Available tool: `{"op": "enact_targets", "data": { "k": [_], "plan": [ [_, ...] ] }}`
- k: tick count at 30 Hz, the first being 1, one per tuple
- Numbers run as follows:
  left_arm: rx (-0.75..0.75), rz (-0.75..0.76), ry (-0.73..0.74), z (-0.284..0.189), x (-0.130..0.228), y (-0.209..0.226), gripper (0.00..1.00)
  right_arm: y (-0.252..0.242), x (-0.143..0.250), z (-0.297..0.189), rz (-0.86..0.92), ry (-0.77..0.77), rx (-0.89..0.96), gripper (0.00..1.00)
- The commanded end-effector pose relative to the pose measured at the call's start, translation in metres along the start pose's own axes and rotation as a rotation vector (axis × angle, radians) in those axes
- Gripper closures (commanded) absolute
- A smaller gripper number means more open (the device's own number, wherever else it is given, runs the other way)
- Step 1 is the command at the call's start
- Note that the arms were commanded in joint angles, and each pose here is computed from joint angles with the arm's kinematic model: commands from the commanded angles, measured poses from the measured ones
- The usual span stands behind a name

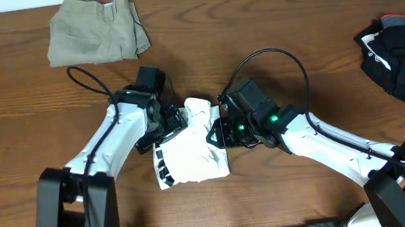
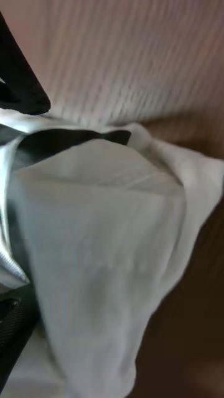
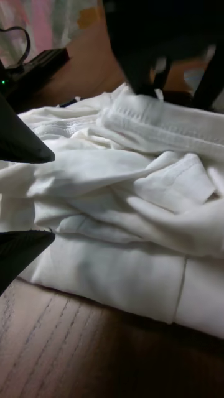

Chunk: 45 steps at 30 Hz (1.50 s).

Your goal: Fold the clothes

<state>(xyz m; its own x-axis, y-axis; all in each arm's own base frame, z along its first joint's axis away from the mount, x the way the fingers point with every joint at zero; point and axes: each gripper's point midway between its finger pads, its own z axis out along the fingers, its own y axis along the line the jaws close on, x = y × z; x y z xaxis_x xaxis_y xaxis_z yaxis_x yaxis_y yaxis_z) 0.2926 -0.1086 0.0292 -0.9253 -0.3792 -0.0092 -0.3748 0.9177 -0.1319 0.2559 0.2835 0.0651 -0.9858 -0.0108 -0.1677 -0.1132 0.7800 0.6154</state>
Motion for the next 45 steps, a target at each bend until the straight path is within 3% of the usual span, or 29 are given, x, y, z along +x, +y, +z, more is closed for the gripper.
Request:
{"op": "enact_targets", "data": {
  "k": [1,19,34,36,39,45],
  "plan": [
    [-0.004,-0.002,0.036,0.012,0.003,0.002,0.11,0.001,-0.003,0.0,0.001,-0.01,0.012,0.66],
    [0.024,0.042,0.065,0.014,0.008,-0.003,0.11,0.013,-0.03,-0.007,-0.019,-0.099,0.052,0.65],
    [0.024,0.05,0.064,0.014,0.007,-0.003,0.11,-0.008,-0.011,0.027,0.058,0.0,0.12,0.69],
    [0.024,0.05,0.064,0.014,0.007,-0.003,0.11,-0.007,-0.012,0.027,0.056,-0.002,0.119,0.75],
    [0.024,0.05,0.064,0.014,0.007,-0.003,0.11,-0.009,-0.014,0.025,0.054,-0.009,0.138,0.99],
    [0.021,0.051,0.061,0.014,0.007,-0.003,0.11,-0.017,-0.017,0.019,0.065,-0.02,0.207,0.99]
  ]
}}
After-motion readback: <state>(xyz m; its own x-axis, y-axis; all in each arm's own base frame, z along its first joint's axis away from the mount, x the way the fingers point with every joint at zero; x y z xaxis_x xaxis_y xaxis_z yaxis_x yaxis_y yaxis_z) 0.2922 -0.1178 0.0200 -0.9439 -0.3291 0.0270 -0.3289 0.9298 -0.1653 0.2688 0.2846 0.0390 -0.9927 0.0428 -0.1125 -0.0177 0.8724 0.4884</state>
